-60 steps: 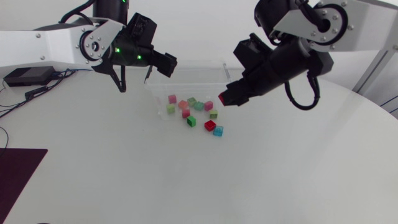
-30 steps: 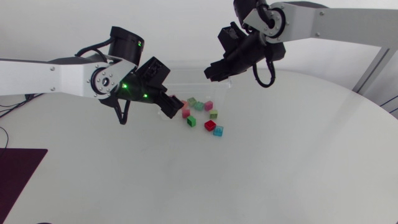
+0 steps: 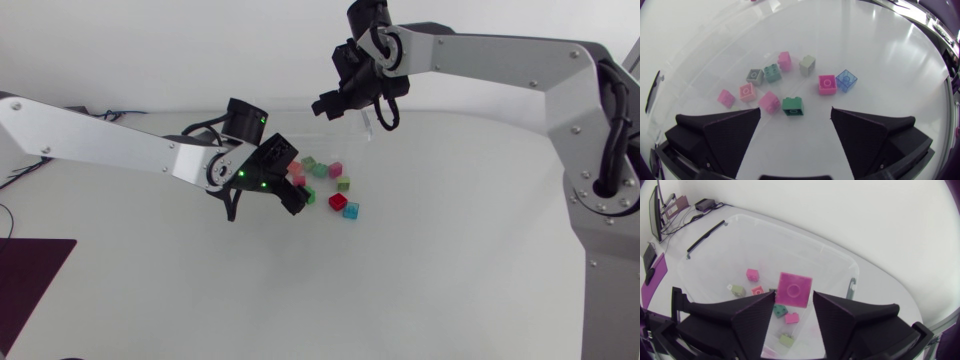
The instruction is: Pick up the duplo bricks and place them in the container
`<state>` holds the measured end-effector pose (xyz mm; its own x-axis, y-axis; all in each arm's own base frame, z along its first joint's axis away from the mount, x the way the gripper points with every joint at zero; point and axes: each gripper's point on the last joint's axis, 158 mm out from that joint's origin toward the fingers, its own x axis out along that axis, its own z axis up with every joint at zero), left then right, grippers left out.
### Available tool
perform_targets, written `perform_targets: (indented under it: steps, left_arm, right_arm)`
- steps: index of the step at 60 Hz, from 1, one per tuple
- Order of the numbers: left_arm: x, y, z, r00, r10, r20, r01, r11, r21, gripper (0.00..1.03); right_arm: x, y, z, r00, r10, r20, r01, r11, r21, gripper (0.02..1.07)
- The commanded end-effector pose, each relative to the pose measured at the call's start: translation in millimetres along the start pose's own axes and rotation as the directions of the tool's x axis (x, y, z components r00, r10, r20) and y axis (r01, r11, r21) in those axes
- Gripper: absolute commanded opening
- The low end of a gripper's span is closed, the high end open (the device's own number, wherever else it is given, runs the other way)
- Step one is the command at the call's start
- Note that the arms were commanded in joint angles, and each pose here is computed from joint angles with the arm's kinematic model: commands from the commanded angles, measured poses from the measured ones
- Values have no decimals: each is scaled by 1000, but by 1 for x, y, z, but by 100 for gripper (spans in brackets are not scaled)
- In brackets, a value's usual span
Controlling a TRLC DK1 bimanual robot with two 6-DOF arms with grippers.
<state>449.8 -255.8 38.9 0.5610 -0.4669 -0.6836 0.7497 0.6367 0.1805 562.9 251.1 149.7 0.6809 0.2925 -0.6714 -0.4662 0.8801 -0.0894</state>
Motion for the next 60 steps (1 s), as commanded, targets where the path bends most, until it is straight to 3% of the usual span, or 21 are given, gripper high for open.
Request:
perform_targets:
  steps: [1, 15, 32, 60]
  left_arm:
    - [17, -11, -18, 999, -17, -30, 17, 1000, 5, 98]
    - [36, -11, -27, 1000, 10, -30, -10, 1000, 5, 98]
    - [59, -3, -35, 998, 45, -35, -45, 999, -8, 98]
    - [74, 22, -38, 996, 78, -29, -80, 996, -47, 98]
  right_arm:
    - [4, 1, 5, 1000, -10, 14, 10, 1000, 2, 98]
    - [-52, 13, 2, 994, 5, 110, -4, 1000, -5, 100]
    - [-128, 22, -46, 981, 81, 177, -80, 997, -12, 100]
    - [-174, 2, -118, 976, 131, 174, -136, 991, 19, 100]
